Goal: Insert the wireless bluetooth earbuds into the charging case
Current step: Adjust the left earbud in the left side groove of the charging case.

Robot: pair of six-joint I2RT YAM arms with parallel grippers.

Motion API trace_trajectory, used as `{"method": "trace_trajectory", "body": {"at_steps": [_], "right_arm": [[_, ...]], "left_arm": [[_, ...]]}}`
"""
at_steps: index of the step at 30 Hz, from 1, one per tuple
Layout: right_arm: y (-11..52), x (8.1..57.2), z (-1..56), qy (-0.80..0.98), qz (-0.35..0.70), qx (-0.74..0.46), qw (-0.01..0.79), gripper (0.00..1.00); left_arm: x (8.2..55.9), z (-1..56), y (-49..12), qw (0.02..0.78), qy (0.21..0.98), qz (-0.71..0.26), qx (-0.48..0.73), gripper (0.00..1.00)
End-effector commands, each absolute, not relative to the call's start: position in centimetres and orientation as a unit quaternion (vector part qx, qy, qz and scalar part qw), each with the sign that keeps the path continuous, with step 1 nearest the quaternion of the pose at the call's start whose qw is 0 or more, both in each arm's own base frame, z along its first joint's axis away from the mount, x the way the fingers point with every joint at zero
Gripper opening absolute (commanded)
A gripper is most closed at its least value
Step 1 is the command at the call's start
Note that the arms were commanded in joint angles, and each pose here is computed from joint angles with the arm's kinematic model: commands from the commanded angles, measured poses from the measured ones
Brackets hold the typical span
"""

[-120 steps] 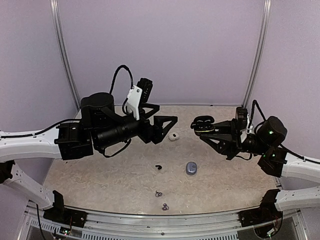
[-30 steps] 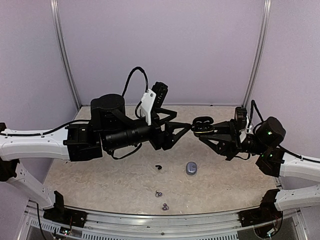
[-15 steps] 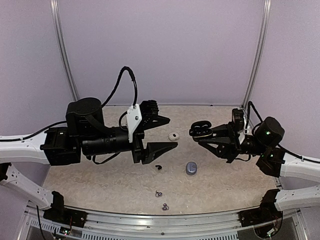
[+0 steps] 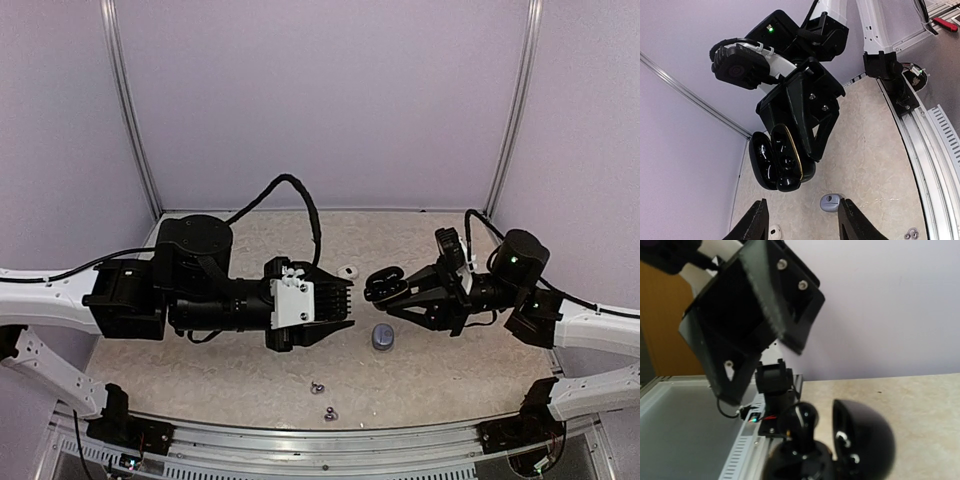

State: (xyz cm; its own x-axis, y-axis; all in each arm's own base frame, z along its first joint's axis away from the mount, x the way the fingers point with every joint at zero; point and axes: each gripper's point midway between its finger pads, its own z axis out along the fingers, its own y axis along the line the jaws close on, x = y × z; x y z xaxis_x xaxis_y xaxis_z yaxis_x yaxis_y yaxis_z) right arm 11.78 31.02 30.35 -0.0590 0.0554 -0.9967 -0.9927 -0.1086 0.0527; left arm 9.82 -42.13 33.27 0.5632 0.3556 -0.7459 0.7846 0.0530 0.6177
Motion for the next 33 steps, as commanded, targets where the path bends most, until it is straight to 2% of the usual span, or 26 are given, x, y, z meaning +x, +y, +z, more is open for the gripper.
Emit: {"method": "trace_trajectory", "body": {"at_steps": [1, 15, 26, 33], "right_arm": [[31.5, 10.9, 31.1, 0.459, 0.572, -0.513, 0.446, 0.00], [32.3, 10.5, 30.5, 0.460, 0.585, -0.522, 0.417, 0.00], [32.4, 9.9, 30.3, 0.455, 0.591, -0.528, 0.405, 0.00], [32.5, 9.8, 30.0, 0.457, 0.589, -0.531, 0.403, 0.00]], "left_arm": [[9.6, 33.9, -42.7, 0.596, 0.399, -0.152, 0.680, 0.47], [9.9, 32.8, -43.4, 0.592, 0.376, -0.111, 0.704, 0.35], [10.4, 31.4, -43.9, 0.581, 0.368, -0.079, 0.722, 0.31], [10.5, 31.5, -44.1, 0.580, 0.370, -0.073, 0.722, 0.24]]}}
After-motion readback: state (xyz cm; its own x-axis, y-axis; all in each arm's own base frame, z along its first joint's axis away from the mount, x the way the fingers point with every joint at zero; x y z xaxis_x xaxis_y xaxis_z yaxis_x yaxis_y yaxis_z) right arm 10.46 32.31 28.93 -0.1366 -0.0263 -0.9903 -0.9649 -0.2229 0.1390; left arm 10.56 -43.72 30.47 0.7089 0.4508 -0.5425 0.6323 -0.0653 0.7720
